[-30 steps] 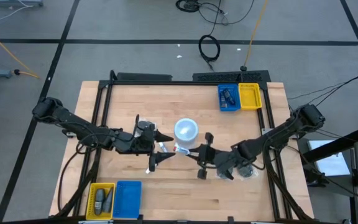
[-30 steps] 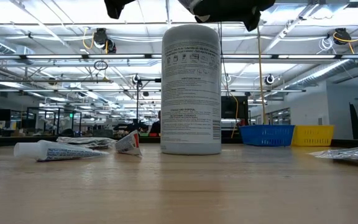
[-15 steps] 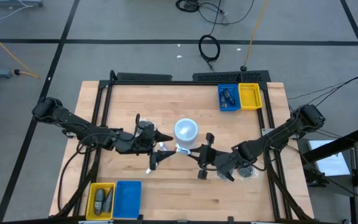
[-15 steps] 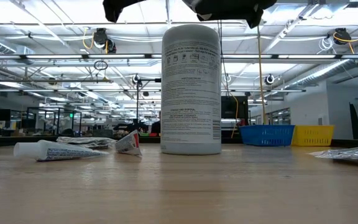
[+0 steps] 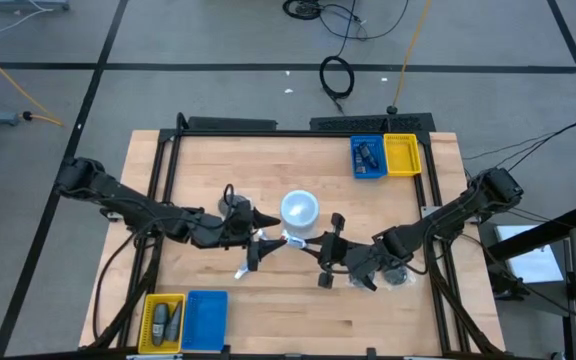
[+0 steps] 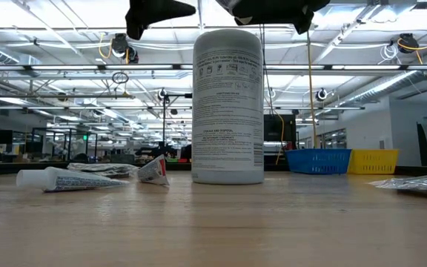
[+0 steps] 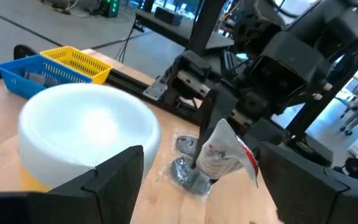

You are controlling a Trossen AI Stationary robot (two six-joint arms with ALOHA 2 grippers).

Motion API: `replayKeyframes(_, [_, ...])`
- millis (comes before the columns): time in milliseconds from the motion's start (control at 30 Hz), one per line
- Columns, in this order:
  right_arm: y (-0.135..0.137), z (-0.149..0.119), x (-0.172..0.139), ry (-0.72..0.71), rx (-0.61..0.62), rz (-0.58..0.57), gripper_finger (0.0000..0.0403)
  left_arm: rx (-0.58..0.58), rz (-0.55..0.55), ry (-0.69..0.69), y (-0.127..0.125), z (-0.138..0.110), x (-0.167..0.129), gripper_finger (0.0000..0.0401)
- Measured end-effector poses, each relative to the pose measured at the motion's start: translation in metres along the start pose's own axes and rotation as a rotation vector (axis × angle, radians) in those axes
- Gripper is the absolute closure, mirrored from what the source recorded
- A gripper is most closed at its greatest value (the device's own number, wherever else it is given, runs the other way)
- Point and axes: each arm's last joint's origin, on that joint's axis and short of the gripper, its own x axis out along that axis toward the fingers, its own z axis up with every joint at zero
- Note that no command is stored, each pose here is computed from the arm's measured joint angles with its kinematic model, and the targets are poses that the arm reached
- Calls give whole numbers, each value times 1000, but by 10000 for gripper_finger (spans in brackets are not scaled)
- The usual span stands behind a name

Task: Pick & Place Travel size toiletries
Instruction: Put the top right white toothpaste into the bottom blue bin

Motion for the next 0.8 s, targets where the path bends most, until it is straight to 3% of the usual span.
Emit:
replayKeyframes(233, [0, -1, 0, 3, -2, 0, 353, -9, -14, -17, -1, 1, 2, 92])
replayKeyframes(333, [0, 0, 0, 2, -2, 0, 353, -9, -14, -20, -1, 1, 2, 110])
replayKeyframes(467, [0, -1, 0, 3, -3, 0, 353, -7, -18, -27, -1, 2, 1, 170])
replayKeyframes(800, [-1, -1, 0, 9, -7, -4, 353, 38, -70, -6, -3, 2, 1, 371])
